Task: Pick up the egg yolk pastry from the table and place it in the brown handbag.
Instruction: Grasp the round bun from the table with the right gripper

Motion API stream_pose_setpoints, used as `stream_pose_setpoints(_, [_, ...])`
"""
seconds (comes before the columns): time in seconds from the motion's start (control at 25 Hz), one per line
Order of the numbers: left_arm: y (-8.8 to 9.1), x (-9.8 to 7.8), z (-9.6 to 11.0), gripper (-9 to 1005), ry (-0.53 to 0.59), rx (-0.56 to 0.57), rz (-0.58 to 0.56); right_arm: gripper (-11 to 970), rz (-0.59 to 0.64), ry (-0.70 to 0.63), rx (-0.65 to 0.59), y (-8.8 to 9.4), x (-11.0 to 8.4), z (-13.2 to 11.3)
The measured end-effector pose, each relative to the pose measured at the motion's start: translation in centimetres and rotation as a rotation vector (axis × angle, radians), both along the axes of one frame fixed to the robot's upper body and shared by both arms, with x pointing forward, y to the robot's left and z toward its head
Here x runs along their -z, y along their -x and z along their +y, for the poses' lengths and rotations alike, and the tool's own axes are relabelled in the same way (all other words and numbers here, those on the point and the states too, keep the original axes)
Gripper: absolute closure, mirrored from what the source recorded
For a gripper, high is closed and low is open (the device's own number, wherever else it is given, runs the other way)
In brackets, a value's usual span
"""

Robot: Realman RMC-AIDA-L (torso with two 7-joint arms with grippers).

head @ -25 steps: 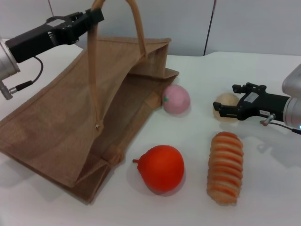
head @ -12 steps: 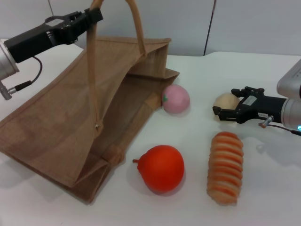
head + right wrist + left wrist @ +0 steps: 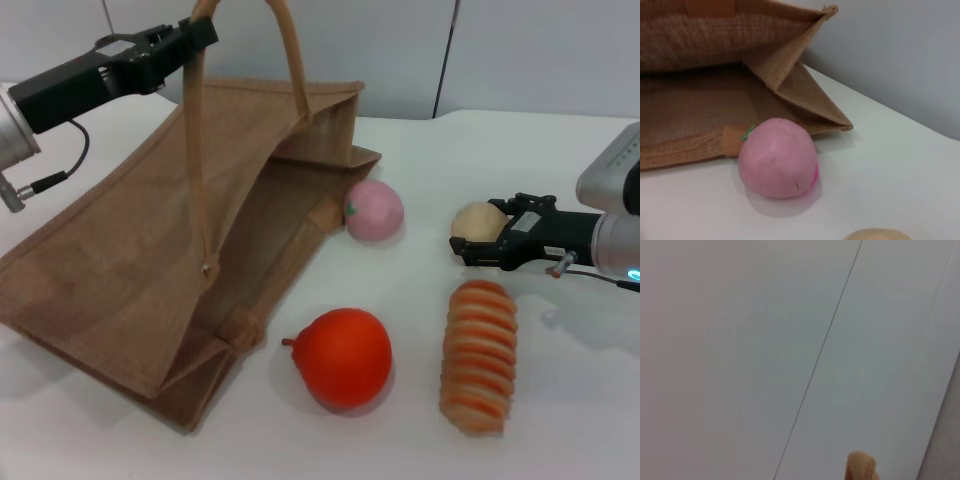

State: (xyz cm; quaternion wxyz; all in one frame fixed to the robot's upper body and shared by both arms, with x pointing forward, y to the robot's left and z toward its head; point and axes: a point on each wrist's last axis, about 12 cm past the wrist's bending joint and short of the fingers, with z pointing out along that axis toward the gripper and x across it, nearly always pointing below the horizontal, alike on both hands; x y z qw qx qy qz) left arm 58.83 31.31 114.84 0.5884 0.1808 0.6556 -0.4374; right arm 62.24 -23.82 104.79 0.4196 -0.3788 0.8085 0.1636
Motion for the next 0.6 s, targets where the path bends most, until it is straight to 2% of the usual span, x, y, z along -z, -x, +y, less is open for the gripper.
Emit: stream_pose_setpoints(0.6, [0.01, 0.19, 0.14, 859, 0.002, -0.006, 0.010, 147, 0.002, 0.006, -0.004, 0.02, 0.07, 0.10])
